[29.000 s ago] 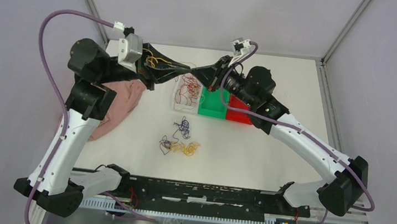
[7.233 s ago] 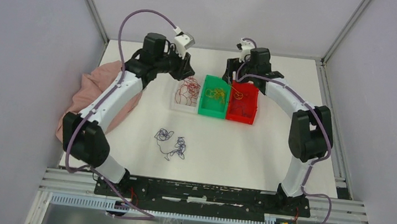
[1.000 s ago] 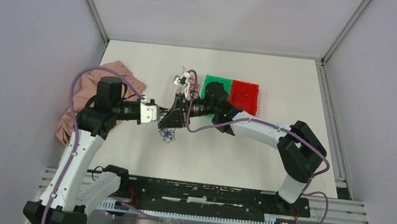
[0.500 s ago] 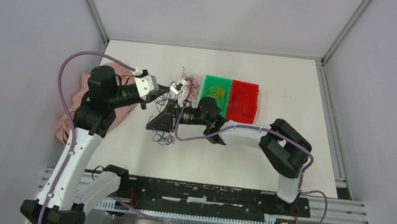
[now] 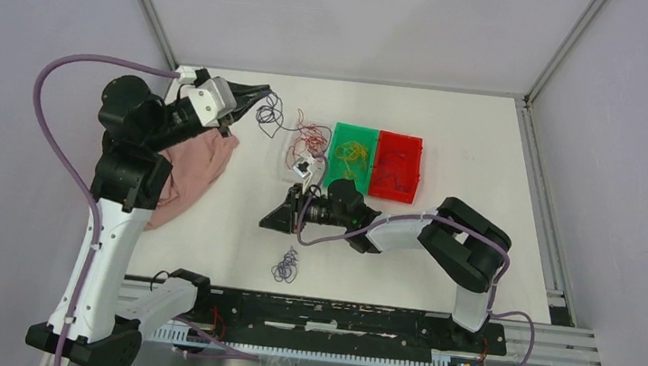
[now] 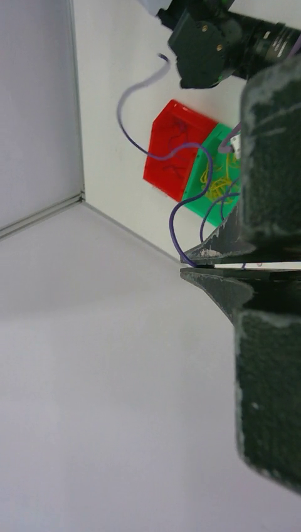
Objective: Untangle the cables
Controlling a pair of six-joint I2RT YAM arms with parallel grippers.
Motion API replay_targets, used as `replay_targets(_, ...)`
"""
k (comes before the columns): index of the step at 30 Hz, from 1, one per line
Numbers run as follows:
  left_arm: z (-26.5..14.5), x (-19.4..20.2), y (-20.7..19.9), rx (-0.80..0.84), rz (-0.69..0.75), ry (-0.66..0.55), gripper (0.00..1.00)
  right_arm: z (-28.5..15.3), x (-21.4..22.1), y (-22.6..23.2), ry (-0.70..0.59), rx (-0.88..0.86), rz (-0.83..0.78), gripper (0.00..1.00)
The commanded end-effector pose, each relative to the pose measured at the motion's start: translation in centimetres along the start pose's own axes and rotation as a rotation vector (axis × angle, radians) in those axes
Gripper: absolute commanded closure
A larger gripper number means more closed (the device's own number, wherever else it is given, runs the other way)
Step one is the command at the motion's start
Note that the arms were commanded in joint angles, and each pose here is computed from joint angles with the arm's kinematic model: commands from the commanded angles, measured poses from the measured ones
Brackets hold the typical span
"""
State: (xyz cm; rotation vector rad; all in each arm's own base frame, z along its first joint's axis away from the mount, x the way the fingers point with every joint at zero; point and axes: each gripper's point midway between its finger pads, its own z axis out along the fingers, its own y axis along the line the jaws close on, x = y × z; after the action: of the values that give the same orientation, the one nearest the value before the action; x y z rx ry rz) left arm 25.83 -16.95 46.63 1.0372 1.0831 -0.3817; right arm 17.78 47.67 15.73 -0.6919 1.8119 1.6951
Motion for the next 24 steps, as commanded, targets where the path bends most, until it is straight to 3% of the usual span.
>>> replay_targets(1, -0.1, -4.8, 2.4, -0.071, 0.056, -0.091, 0.97, -0.8, -0.4, -1.4, -0.065, 0.079, -0.06, 0.74)
replay_targets(4, -0.1, -5.0, 2.3, -0.064, 0.036, -0.096, 0.97, -1.9, -1.5, -1.6, -0.112, 0.123, -0.09, 0.63)
replay_targets(9, -0.1, -2.1, 0.2, -0.011, -0.047, -0.047, 0.97, -5.6, -6.8, 0.1, -0.222, 0.177, -0.2, 0.49)
replay_targets(16, -0.8, 2.1, -4.4, 0.131, -0.113, 0.019, 0.97, -11.5, -14.7, 5.9, -0.296, 0.27, -0.557, 0.26)
replay_targets(24, -1.1, 3.2, -6.9, 0.222, -0.125, 0.022, 0.97, -12.9, -16.3, 11.0, -0.206, 0.149, -0.728, 0.2)
